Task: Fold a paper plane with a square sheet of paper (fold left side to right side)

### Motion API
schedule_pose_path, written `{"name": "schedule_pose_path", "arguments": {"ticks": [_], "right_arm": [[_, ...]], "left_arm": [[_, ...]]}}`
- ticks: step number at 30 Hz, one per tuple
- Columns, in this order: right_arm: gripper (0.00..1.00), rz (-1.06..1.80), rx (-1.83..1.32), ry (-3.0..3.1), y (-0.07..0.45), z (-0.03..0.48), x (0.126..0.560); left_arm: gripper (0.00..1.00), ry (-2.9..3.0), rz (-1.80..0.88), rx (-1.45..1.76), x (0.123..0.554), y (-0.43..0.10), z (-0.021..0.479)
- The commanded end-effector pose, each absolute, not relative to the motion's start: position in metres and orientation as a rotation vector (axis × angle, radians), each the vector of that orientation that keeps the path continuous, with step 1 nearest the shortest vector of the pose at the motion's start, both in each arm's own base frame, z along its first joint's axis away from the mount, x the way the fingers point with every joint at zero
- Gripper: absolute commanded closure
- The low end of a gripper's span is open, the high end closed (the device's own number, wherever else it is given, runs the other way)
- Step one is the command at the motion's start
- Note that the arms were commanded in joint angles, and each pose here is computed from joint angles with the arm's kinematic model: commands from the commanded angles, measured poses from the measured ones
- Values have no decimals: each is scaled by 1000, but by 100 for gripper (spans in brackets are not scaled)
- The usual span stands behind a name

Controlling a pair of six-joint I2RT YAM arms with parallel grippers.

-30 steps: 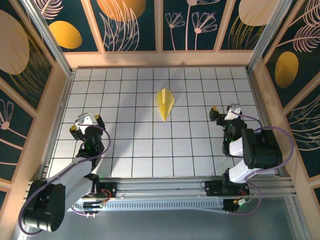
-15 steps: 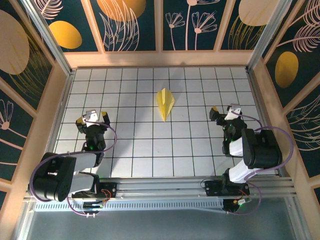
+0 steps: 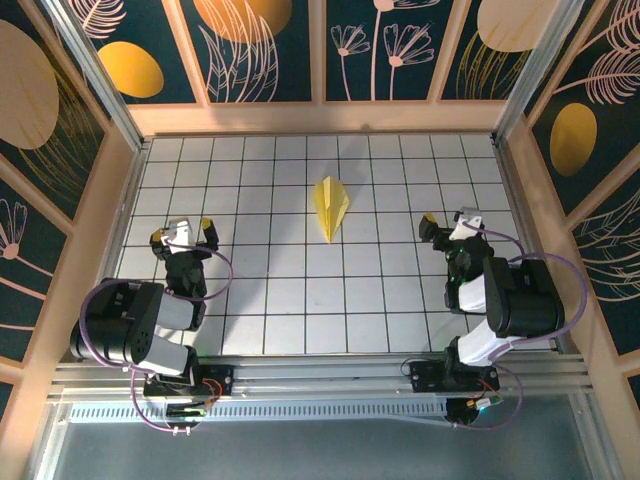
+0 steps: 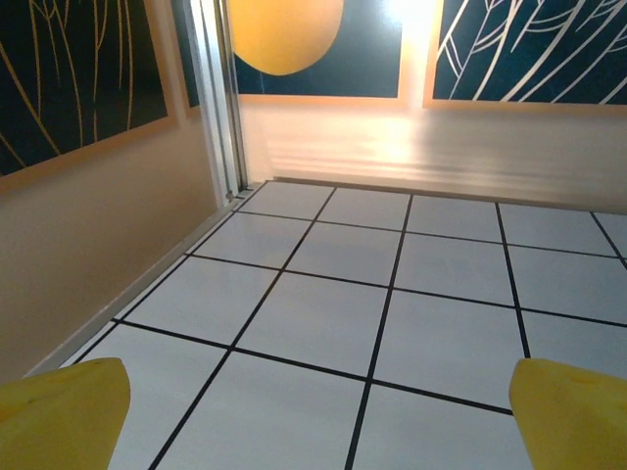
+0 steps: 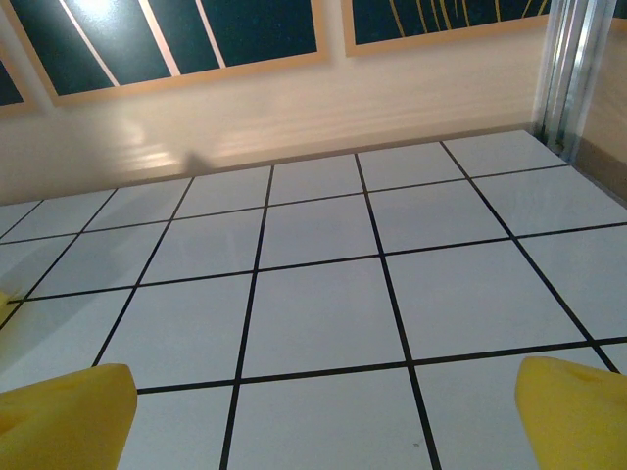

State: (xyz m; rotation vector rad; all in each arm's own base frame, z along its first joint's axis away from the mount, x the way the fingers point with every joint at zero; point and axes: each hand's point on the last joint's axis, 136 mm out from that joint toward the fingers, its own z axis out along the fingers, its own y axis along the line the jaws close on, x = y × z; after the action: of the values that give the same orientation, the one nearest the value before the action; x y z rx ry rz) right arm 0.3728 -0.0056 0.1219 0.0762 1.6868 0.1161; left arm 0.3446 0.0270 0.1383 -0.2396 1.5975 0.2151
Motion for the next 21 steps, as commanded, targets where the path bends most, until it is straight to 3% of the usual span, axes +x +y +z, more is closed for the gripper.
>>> {"name": "schedule_pose_path", "arguments": {"ticks": [1,6,21], "right_arm": [[1,107,102,1658,-10,129,374],[1,106,101,1657,-10,129,374],[1,121,74,1663,-5,128,374]], "left_arm": [[1,1550,186,-255,353,27,148],[1,1621,147,-303,369,39,138],[1,1620,149,-300,368,40,139]]}}
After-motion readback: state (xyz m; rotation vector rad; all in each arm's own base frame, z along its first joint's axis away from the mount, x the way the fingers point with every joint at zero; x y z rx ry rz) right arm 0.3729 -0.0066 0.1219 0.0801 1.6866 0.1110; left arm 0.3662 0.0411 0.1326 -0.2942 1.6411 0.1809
